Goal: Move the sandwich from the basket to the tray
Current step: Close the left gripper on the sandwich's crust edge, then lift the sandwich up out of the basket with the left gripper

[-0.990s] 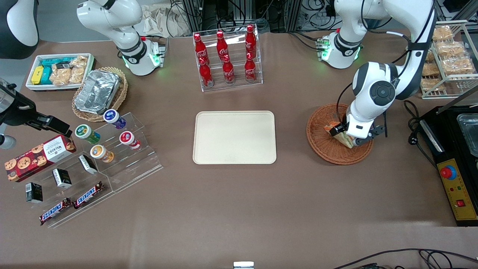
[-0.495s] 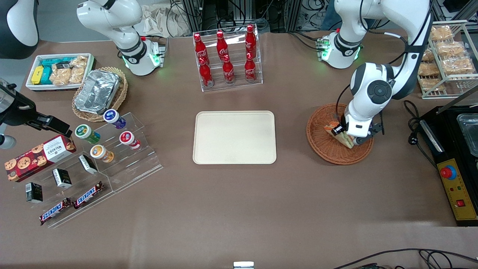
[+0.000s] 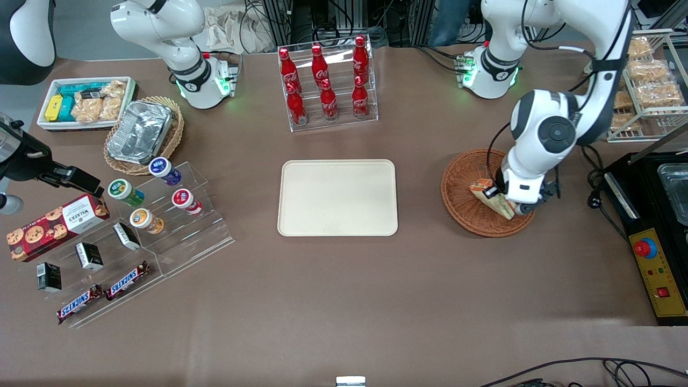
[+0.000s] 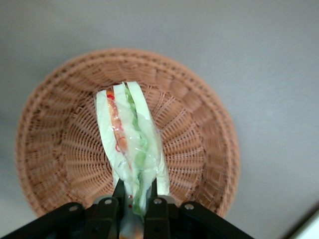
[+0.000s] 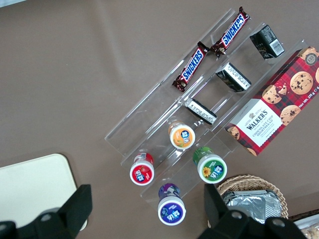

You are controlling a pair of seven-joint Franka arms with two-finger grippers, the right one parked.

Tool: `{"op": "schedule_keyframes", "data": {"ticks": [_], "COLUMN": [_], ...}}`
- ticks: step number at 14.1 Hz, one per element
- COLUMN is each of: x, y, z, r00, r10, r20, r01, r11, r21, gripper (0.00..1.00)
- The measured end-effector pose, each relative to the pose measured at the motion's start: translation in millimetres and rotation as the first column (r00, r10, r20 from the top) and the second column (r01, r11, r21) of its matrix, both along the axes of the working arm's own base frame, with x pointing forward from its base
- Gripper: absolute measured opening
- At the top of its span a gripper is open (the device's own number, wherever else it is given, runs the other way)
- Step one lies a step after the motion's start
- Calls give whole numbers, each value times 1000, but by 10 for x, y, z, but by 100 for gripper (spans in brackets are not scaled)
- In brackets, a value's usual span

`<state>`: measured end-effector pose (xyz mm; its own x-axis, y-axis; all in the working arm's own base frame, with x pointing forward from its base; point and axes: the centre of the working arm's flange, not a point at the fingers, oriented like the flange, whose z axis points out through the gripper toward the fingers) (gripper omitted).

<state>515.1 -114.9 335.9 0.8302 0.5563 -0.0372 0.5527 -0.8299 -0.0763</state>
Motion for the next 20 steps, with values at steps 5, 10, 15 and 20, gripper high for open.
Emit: {"op": "schedule_keyframes", "data": {"ticks": [5, 10, 15, 20], "x": [352, 401, 416, 362], "y": [-88, -61, -62, -329], "z": [1130, 2032, 2182, 2107], "r00": [998, 981, 978, 962], "r10": [-55, -181, -201, -258], "r20": [-42, -67, -64, -84], "r01": [53, 177, 197, 253], "r11": [998, 982, 978, 965], "r21": [-37, -61, -64, -69], "gripper": [15, 15, 15, 15]}}
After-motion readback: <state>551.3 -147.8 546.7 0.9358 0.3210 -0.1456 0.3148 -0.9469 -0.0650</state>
